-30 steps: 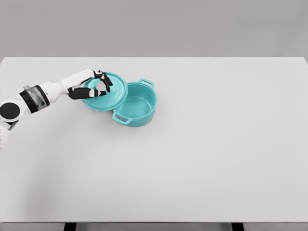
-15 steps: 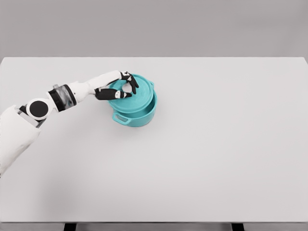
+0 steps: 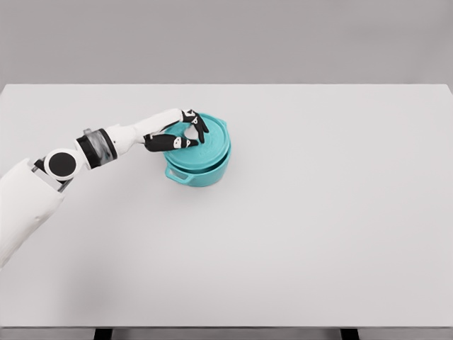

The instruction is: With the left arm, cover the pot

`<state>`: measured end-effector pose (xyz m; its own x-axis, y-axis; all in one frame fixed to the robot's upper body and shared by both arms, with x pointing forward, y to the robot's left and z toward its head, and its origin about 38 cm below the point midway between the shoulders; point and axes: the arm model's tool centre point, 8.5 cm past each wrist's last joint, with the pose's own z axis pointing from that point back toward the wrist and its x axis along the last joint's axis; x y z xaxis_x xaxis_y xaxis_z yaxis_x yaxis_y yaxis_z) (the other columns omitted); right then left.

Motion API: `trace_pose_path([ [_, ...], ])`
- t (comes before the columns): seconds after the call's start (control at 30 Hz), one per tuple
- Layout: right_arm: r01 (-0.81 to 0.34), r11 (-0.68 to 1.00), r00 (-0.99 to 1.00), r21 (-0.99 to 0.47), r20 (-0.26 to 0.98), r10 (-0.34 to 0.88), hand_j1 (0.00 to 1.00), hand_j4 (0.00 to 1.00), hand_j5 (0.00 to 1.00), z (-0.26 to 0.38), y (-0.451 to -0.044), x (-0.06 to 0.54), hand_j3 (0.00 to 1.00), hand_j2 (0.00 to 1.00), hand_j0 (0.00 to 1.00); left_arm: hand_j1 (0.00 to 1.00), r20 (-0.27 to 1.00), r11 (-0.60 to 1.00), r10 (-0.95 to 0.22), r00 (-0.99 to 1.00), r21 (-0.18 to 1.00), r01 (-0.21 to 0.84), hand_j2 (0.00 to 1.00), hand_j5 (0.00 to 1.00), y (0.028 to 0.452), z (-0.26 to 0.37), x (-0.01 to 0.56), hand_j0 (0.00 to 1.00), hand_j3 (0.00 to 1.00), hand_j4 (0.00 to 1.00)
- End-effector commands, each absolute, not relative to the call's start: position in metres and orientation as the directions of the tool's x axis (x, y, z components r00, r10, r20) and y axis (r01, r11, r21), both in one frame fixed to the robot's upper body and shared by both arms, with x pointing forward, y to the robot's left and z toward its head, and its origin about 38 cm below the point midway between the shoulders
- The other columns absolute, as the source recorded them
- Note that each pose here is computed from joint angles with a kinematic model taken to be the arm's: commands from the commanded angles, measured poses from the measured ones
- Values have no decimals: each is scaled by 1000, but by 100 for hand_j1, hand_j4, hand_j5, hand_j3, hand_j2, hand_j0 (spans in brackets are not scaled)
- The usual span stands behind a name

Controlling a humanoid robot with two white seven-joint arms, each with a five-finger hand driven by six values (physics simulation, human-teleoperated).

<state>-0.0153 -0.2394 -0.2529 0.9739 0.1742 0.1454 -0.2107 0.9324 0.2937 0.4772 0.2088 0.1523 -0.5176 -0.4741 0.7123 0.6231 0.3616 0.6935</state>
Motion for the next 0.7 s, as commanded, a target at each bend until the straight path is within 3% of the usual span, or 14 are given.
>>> trace_pose_path([
  [0.0, -211, 932, 974, 294, 146, 175, 100, 100, 100, -253, -239, -15, 100, 100, 100, 35, 715, 360, -472, -516, 691, 627, 35, 35, 210, 153, 477, 35, 35, 35],
  [0.57, -211, 932, 974, 294, 146, 175, 100, 100, 100, -253, -239, -15, 100, 100, 100, 37, 718, 343, -466, -518, 686, 642, 37, 37, 210, 154, 474, 37, 37, 37],
  [0.67, -211, 932, 974, 294, 146, 175, 100, 100, 100, -253, -239, -15, 100, 100, 100, 53, 717, 342, -467, -517, 686, 642, 53, 53, 210, 154, 474, 53, 53, 53],
])
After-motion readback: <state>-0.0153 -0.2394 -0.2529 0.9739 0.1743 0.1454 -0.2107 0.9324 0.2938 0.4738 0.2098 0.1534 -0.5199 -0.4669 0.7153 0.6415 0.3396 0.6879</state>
